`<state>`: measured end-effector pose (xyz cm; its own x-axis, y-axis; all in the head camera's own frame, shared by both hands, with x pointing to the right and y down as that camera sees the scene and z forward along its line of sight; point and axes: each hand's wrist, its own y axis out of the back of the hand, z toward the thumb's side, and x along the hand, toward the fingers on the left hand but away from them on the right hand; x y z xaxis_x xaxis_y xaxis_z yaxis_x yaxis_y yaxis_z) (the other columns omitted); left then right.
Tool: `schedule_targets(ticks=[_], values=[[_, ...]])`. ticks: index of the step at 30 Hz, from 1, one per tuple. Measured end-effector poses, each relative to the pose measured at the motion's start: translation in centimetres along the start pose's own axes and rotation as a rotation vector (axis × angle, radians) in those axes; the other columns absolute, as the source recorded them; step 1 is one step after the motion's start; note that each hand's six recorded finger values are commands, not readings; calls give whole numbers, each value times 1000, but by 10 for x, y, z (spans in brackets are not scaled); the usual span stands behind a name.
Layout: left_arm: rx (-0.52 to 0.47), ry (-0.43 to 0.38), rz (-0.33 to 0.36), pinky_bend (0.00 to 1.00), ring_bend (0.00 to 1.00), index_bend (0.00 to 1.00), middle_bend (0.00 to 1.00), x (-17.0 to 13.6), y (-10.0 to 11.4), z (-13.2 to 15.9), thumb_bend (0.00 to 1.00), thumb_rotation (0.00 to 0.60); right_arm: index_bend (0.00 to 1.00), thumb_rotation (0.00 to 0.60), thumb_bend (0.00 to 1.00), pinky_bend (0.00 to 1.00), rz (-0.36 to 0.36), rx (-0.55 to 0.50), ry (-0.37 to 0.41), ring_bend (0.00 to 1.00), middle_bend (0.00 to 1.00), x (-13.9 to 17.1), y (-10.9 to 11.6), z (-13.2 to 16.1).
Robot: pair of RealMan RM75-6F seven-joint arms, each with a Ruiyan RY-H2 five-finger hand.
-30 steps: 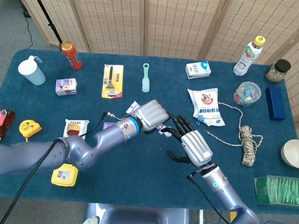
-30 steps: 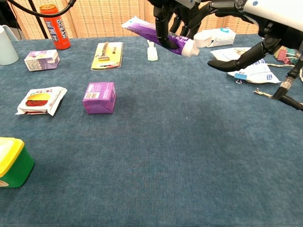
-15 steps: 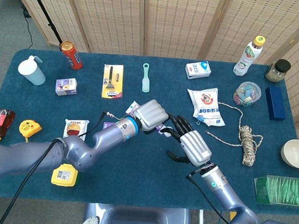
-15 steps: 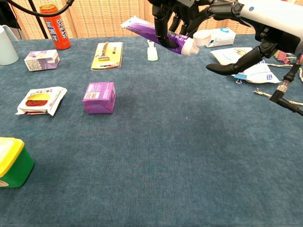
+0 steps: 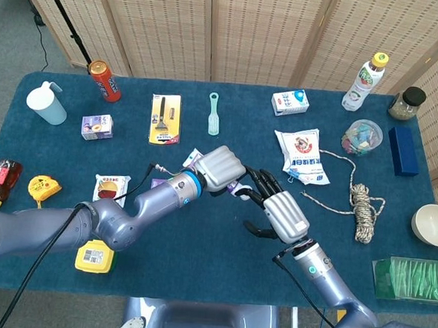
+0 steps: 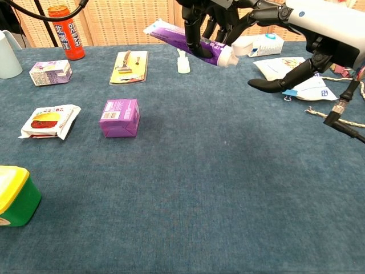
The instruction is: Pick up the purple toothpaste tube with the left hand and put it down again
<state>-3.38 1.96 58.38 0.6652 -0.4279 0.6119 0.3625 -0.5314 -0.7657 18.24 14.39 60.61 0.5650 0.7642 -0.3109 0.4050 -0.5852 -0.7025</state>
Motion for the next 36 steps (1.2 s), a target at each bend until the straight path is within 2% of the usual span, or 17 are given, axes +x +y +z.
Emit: schedule_targets(ticks=[36], values=[[-60, 16, 33, 481, 428, 503, 457, -6, -2, -11, 507, 600, 276, 600, 326, 0, 16, -6, -10, 0, 0, -2, -6, -5]])
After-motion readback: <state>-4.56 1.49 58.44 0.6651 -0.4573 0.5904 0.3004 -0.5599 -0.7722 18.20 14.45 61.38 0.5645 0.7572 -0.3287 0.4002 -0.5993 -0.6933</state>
